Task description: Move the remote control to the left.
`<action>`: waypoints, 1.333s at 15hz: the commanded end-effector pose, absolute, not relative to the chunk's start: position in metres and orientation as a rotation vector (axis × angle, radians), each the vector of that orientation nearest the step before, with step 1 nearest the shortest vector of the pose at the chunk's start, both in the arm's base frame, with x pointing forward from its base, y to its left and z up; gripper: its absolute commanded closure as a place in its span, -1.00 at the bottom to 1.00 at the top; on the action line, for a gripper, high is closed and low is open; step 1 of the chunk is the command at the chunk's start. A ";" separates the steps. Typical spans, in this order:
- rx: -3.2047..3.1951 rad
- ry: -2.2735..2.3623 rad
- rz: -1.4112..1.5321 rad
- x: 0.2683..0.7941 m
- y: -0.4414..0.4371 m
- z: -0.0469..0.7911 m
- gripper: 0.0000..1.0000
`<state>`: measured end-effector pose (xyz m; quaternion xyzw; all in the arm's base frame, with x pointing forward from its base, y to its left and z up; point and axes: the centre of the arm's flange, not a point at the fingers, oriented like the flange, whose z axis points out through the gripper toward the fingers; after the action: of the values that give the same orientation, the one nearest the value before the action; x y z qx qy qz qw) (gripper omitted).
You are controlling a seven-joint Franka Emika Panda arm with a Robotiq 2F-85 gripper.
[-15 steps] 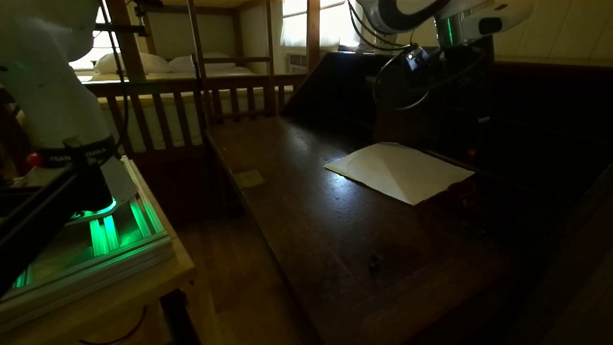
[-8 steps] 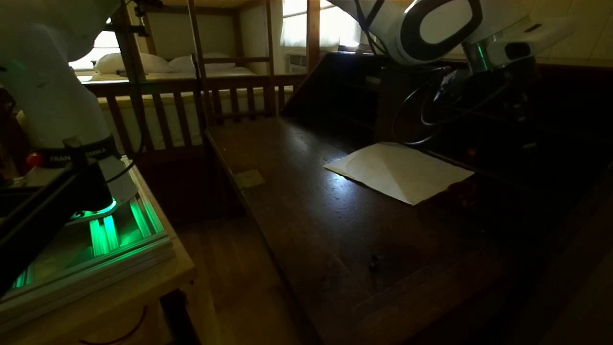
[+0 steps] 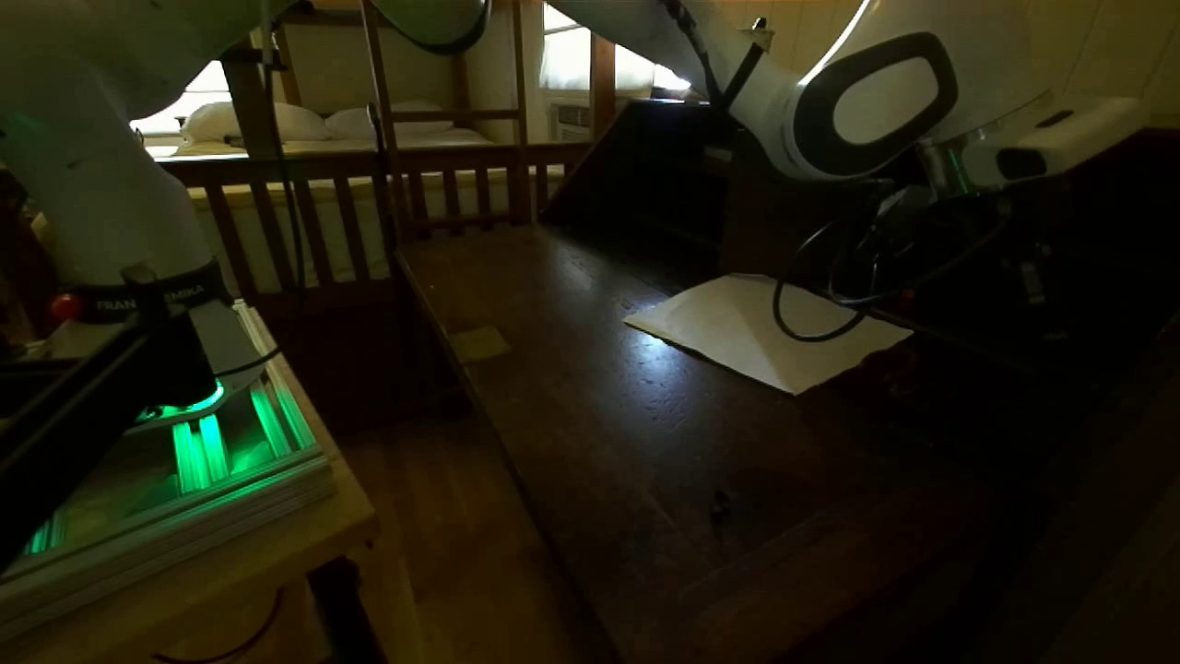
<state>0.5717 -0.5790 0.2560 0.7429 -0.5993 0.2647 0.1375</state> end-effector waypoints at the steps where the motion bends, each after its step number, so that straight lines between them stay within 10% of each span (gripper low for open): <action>1: 2.108 -1.725 0.794 0.594 -0.598 0.233 1.00; 20: 2.107 -1.704 0.721 0.590 -0.607 0.207 1.00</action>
<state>0.5800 -0.5978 0.2149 0.7369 -0.5942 0.2722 0.1724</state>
